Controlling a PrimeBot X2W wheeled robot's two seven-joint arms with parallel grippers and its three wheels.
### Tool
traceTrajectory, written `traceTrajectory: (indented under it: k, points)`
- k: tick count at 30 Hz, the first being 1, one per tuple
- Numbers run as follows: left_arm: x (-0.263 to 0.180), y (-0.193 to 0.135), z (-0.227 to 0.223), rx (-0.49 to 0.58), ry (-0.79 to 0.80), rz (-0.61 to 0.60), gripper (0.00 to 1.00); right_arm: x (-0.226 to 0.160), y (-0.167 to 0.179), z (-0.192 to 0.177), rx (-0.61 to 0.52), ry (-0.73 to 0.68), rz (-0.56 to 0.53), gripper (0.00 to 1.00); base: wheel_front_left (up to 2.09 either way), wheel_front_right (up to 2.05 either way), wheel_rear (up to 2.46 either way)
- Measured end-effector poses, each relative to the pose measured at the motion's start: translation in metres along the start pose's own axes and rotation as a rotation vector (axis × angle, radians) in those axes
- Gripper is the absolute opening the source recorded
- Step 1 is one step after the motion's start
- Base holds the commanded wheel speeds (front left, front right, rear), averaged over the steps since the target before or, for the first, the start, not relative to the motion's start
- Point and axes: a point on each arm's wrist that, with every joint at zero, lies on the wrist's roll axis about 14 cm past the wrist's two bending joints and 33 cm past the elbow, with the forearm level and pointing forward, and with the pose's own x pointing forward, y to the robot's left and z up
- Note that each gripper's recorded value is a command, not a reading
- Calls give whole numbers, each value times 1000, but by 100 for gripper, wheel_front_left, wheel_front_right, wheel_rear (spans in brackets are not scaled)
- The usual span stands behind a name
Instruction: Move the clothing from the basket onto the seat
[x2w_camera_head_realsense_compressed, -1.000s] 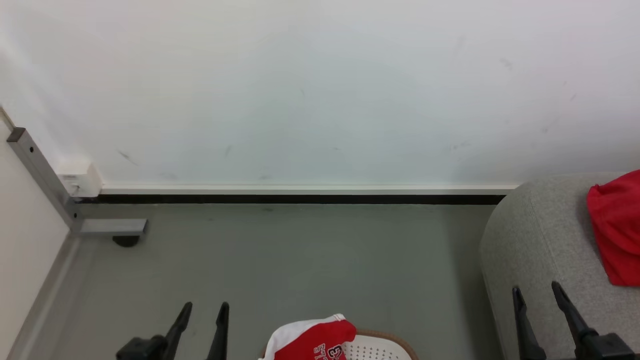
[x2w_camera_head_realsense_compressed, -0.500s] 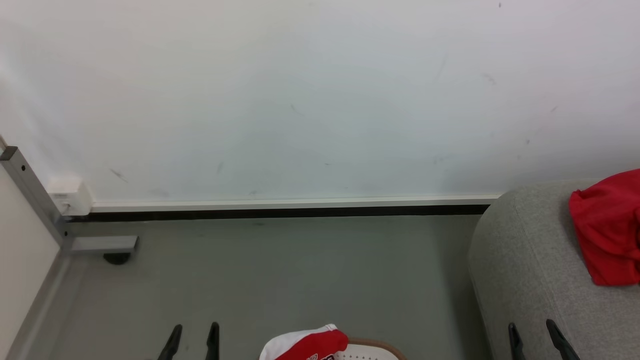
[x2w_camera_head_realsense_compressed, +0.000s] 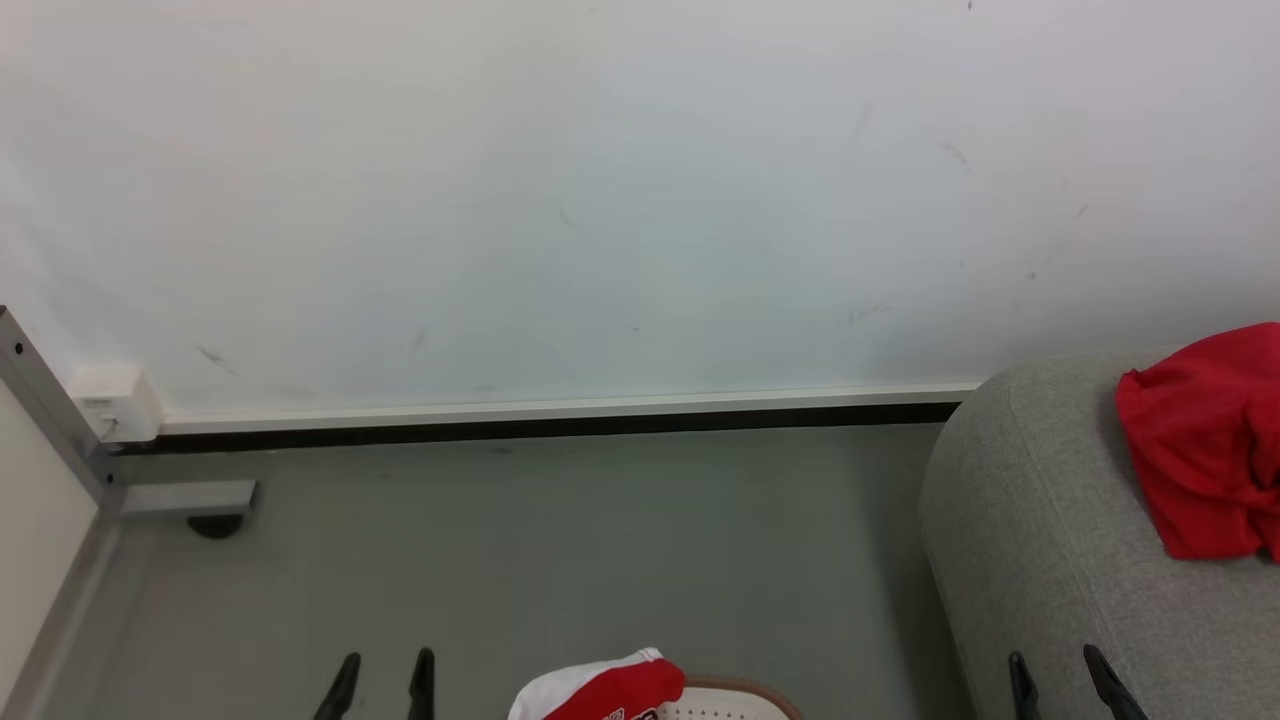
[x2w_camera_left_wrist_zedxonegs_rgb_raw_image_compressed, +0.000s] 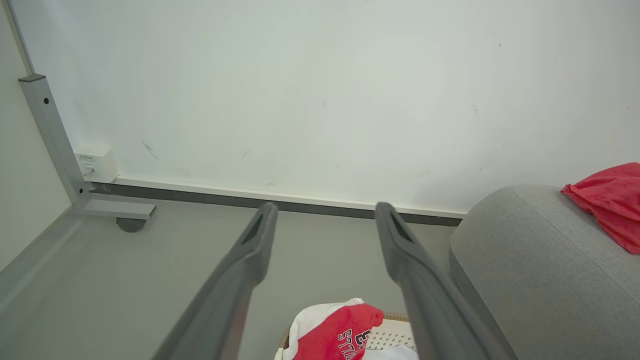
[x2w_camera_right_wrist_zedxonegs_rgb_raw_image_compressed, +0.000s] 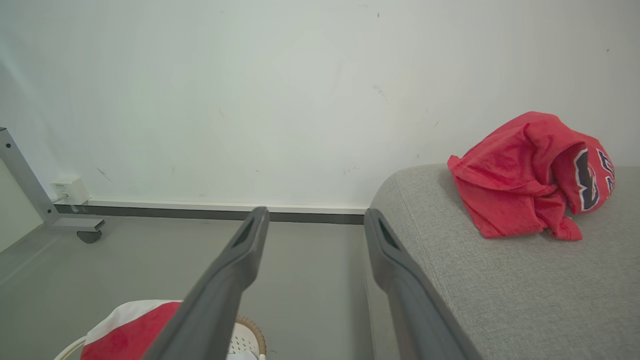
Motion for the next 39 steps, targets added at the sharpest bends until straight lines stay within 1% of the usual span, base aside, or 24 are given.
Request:
traceTrajectory:
  k: [12,18,23,28,31,35,39]
  points:
    - [2,0,-4,13,12,-10,100,1,0,-1,8,3,-1,100,0,0,0]
    - [12,-17,-19,22,60,-72,100,9,-2,3,7,-7,-7,100,0,0,0]
    - [25,-34,-48,37,168,-140,100,21,-4,6,4,-14,-9,100,0,0,0]
    - [52,-57,-73,83,267,-239,100,52,-2,21,-8,-55,7,100,0,0,0]
    - [64,-66,-97,86,346,-281,100,73,-3,23,-15,-65,14,100,0,0,0]
    - [84,-73,-131,100,448,-331,100,105,-4,21,-27,-73,24,100,0,0,0]
    - [90,-78,-175,106,573,-378,100,133,-7,8,-40,-59,32,100,0,0,0]
